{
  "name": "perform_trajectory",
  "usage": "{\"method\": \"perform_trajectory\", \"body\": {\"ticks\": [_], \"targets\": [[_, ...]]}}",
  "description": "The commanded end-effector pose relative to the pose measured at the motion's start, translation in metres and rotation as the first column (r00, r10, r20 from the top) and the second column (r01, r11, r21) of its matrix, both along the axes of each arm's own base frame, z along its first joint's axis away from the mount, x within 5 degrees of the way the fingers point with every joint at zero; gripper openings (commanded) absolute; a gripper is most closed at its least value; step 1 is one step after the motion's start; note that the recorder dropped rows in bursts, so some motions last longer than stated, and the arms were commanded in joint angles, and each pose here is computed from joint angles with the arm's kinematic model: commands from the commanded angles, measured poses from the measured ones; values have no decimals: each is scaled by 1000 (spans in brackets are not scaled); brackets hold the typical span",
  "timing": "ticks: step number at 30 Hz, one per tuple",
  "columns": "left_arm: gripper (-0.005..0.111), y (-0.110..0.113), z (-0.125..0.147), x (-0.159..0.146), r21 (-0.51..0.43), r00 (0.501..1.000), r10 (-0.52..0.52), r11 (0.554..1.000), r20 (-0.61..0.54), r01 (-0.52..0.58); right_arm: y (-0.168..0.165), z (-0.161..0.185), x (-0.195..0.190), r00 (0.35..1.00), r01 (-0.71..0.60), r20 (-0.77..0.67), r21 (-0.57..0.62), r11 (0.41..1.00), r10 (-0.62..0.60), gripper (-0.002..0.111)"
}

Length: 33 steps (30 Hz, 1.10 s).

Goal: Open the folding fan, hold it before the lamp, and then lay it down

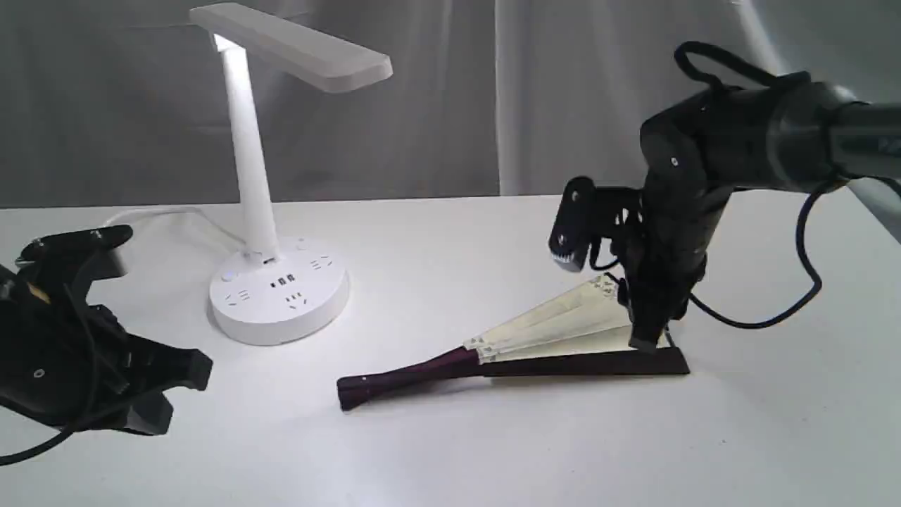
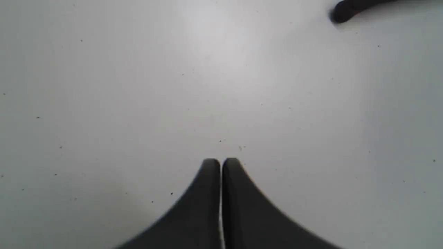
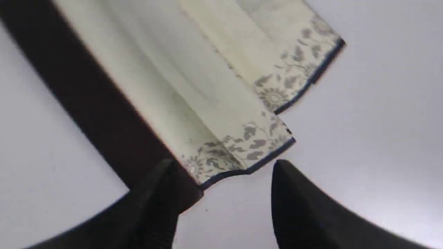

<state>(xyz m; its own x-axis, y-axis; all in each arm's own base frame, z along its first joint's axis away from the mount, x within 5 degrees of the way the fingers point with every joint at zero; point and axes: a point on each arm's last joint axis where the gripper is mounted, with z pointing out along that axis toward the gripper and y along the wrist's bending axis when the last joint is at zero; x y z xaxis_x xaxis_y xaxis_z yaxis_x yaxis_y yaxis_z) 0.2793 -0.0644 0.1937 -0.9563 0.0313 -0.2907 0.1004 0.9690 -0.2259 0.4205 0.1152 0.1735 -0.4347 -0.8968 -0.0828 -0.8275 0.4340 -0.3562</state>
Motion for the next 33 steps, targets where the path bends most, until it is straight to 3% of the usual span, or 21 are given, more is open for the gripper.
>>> {"method": "perform_trajectory", "body": {"ticks": [1,4,8,11,13,16,18,23,27,30,33], "targets": [[0,-2,1,1,-5,1000,-2,1000,8,2,0,11,-4,955,291,20,127,948,-296,42],[0,-2,1,1,-5,1000,-2,1000,8,2,1,12,-8,884,464,-37,195,864,-466,42],[0,-2,1,1,-5,1000,-2,1000,8,2,14,9,-20,772,635,-251,277,721,-584,42],[0,-2,1,1,-5,1000,-2,1000,8,2,27,10,-24,635,772,-415,339,537,-652,42],[0,-2,1,1,-5,1000,-2,1000,8,2,34,13,-21,539,839,-489,385,384,-686,42],[0,-2,1,1,-6,1000,-1,1000,8,1,37,12,-15,434,882,-528,414,225,-730,43],[0,-2,1,1,-6,1000,-1,1000,8,1,35,7,-12,323,915,-544,389,108,-774,47],[0,-2,1,1,-6,1000,-1,1000,8,1,29,-5,-2,236,909,-503,417,6,-832,65],[0,-2,1,1,-6,1000,-1,1000,8,1,22,-6,4,202,884,-434,466,-27,-878,65],[0,-2,2,1,-11,1000,3,1000,7,-3,13,-7,4,126,882,-374,466,-69,-919,64],[0,-4,2,1,-41,1000,24,999,1,-24,12,-7,5,108,875,-368,477,-88,-924,64]]}}
